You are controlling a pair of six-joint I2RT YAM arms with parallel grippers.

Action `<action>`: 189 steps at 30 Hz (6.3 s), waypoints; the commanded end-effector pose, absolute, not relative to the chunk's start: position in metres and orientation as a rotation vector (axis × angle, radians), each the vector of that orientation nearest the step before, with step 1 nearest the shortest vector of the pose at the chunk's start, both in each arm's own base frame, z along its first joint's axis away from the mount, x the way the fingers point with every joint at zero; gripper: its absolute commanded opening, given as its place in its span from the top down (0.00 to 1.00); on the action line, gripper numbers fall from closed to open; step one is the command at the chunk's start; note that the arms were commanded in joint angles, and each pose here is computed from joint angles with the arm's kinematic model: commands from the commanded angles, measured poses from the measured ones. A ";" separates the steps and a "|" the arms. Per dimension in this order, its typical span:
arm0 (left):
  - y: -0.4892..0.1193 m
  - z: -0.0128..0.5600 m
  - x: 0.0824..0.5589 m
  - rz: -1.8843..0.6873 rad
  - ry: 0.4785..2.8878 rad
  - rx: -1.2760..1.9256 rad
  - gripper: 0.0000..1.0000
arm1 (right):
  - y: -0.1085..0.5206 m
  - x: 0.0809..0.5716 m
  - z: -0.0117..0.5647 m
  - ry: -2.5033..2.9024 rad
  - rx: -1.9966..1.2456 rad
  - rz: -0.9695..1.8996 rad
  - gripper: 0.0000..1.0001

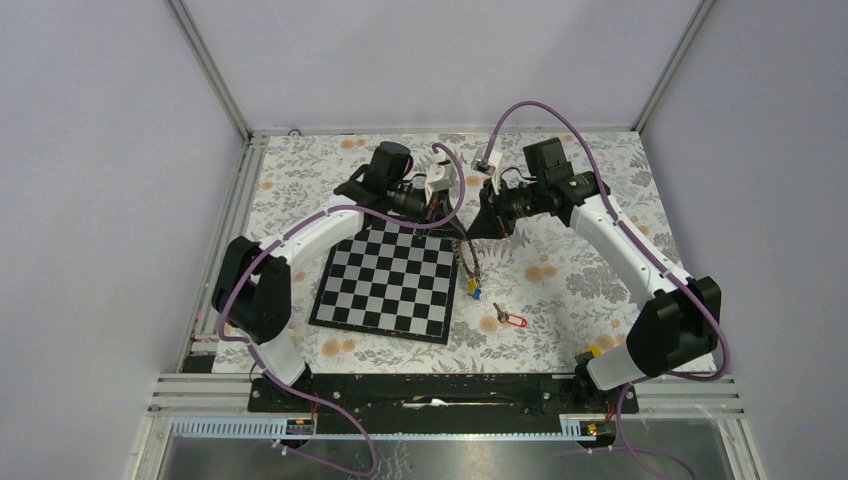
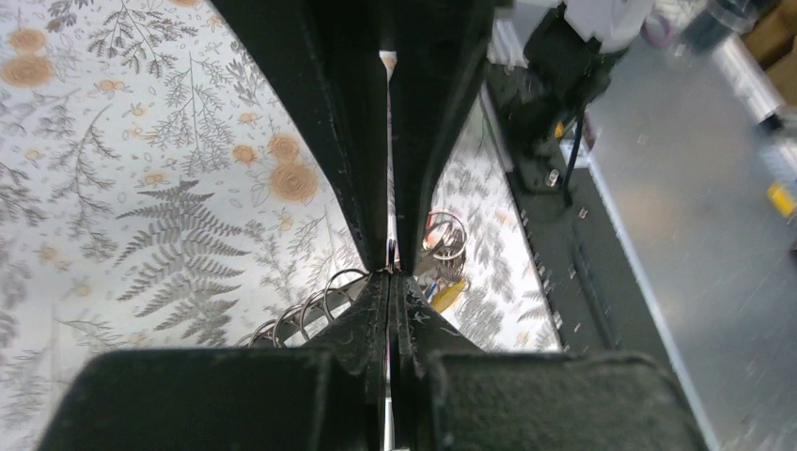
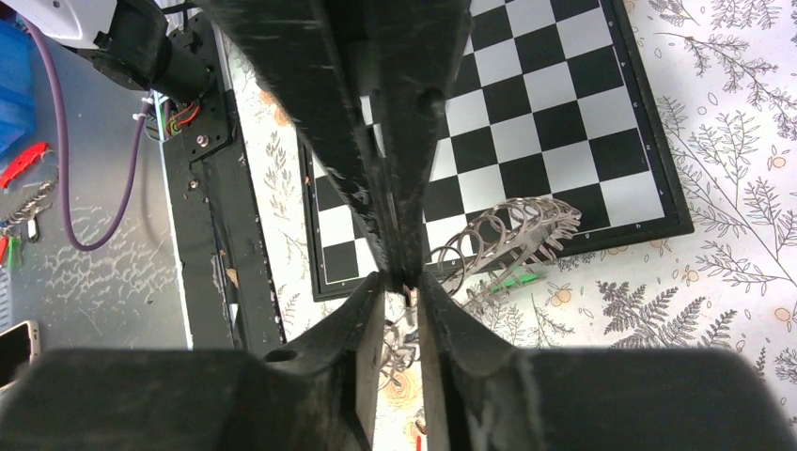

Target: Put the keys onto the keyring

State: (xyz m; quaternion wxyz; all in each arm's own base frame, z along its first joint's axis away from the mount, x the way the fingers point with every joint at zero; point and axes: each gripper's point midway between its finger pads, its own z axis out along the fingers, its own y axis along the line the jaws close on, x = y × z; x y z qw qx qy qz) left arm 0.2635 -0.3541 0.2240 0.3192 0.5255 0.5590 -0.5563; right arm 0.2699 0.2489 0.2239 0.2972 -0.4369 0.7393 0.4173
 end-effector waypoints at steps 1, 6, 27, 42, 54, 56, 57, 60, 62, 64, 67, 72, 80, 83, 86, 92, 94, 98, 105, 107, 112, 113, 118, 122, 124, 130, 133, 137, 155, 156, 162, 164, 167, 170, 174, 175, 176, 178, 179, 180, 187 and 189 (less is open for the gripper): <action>-0.355 0.296 0.262 -1.603 1.286 1.188 1.00 | 0.249 0.273 0.249 1.880 -1.136 1.074 0.70; -0.344 0.311 0.247 -1.754 1.223 1.041 1.00 | 0.241 0.278 0.258 1.865 -1.095 1.068 0.64; -0.346 0.296 0.261 -1.762 1.341 0.854 1.00 | 0.241 0.260 0.276 1.742 -1.088 1.323 0.72; -0.346 0.294 0.256 -1.779 1.326 0.879 1.00 | 0.241 0.267 0.260 1.786 -1.052 1.309 0.73; -0.345 0.294 0.252 -1.786 1.312 0.898 1.00 | 0.241 0.270 0.259 1.793 -1.041 1.300 0.73; -0.345 0.294 0.252 -1.785 1.311 0.899 1.00 | 0.242 0.268 0.261 1.785 -1.047 1.320 0.79; -0.345 0.294 0.252 -1.785 1.311 0.899 1.00 | 0.242 0.266 0.262 1.778 -1.051 1.329 0.82; -0.345 0.294 0.252 -1.783 1.309 0.899 1.00 | 0.244 0.261 0.262 1.763 -1.061 1.364 0.87; -0.346 0.293 0.253 -1.783 1.310 0.898 1.00 | 0.244 0.258 0.263 1.756 -1.068 1.383 0.87; -0.346 0.293 0.253 -1.783 1.312 0.897 1.00 | 0.245 0.256 0.263 1.753 -1.074 1.392 0.88; -0.346 0.292 0.254 -1.784 1.314 0.896 1.00 | 0.246 0.254 0.263 1.749 -1.080 1.399 0.92; -0.347 0.289 0.255 -1.777 1.315 0.902 1.00 | 0.246 0.256 0.268 1.748 -1.086 1.367 1.00; -0.350 0.272 0.276 -1.614 1.412 0.992 0.82 | 0.231 0.272 0.270 1.846 -1.154 1.020 1.00; -0.351 0.268 0.289 -1.508 1.457 1.040 0.76 | 0.230 0.273 0.273 1.857 -1.214 0.896 1.00; -0.351 0.273 0.292 -1.481 1.452 1.066 0.71 | 0.228 0.276 0.276 1.856 -1.261 0.782 1.00; -0.353 0.282 0.293 -1.477 1.412 1.086 0.68 | 0.229 0.279 0.274 1.860 -1.333 0.636 1.00; -0.353 0.284 0.293 -1.475 1.398 1.099 0.67 | 0.229 0.280 0.273 1.867 -1.345 0.607 1.00; -0.356 0.288 0.292 -1.470 1.361 1.127 0.65 | 0.233 0.279 0.269 1.888 -1.362 0.604 1.00; -0.360 0.286 0.280 -1.502 1.290 1.197 0.65 | 0.240 0.276 0.260 1.907 -1.350 0.671 1.00; -0.361 0.284 0.277 -1.508 1.273 1.214 0.67 | 0.242 0.274 0.259 1.907 -1.346 0.693 1.00; -0.359 0.279 0.270 -1.515 1.231 1.264 0.69 | 0.247 0.271 0.257 1.904 -1.342 0.736 1.00; -0.358 0.278 0.268 -1.517 1.223 1.276 0.69 | 0.247 0.271 0.257 1.903 -1.341 0.743 1.00; -0.356 0.272 0.263 -1.522 1.196 1.322 0.71 | 0.249 0.269 0.257 1.901 -1.338 0.766 1.00; -0.354 0.267 0.260 -1.526 1.186 1.356 0.71 | 0.249 0.269 0.257 1.899 -1.338 0.765 1.00; -0.354 0.264 0.258 -1.523 1.183 1.370 0.71 | 0.249 0.268 0.256 1.899 -1.341 0.766 1.00; -0.353 0.257 0.259 -1.507 1.184 1.400 0.75 | 0.249 0.268 0.255 1.897 -1.339 0.771 1.00; -0.353 0.256 0.259 -1.504 1.198 1.399 0.82 | 0.249 0.267 0.255 1.899 -1.340 0.774 1.00; -0.353 0.253 0.261 -1.488 1.201 1.403 0.85 | 0.250 0.268 0.254 1.899 -1.337 0.778 1.00; -0.357 0.270 0.256 -1.559 1.215 1.336 1.00 | 0.252 0.269 0.250 1.919 -1.302 0.806 1.00; -0.356 0.274 0.255 -1.566 1.194 1.324 1.00 | 0.251 0.269 0.251 1.923 -1.291 0.807 1.00; -0.342 0.302 0.253 -1.679 1.133 1.189 1.00 | 0.239 0.275 0.268 1.890 -1.169 0.889 0.88; -0.341 0.306 0.254 -1.723 1.147 1.159 1.00 | 0.235 0.277 0.275 1.862 -1.133 0.936 0.81; -0.342 0.308 0.257 -1.730 1.163 1.114 1.00 | 0.232 0.275 0.280 1.845 -1.111 0.981 0.74; -0.344 0.307 0.261 -1.733 1.207 1.068 1.00 | 0.231 0.275 0.283 1.837 -1.101 0.993 0.71; -0.345 0.299 0.270 -1.669 1.286 1.046 1.00 | 0.232 0.273 0.282 1.832 -1.108 1.018 0.71; -0.346 0.296 0.271 -1.655 1.299 1.048 1.00 | 0.233 0.271 0.281 1.829 -1.112 1.031 0.71; -0.345 0.295 0.271 -1.644 1.307 1.050 1.00 | 0.233 0.269 0.280 1.825 -1.118 1.045 0.71; -0.345 0.294 0.270 -1.645 1.316 1.051 1.00 | 0.234 0.266 0.279 1.817 -1.128 1.066 0.71; -0.345 0.294 0.270 -1.648 1.318 1.050 1.00 | 0.235 0.265 0.278 1.816 -1.130 1.073 0.70; -0.345 0.294 0.269 -1.651 1.318 1.048 1.00 | 0.234 0.264 0.277 1.816 -1.131 1.079 0.70; -0.344 0.305 0.266 -1.702 1.310 1.012 1.00 | 0.237 0.250 0.274 1.794 -1.155 1.159 0.62; -0.344 0.308 0.266 -1.708 1.304 1.005 1.00 | 0.237 0.250 0.269 1.807 -1.150 1.156 0.61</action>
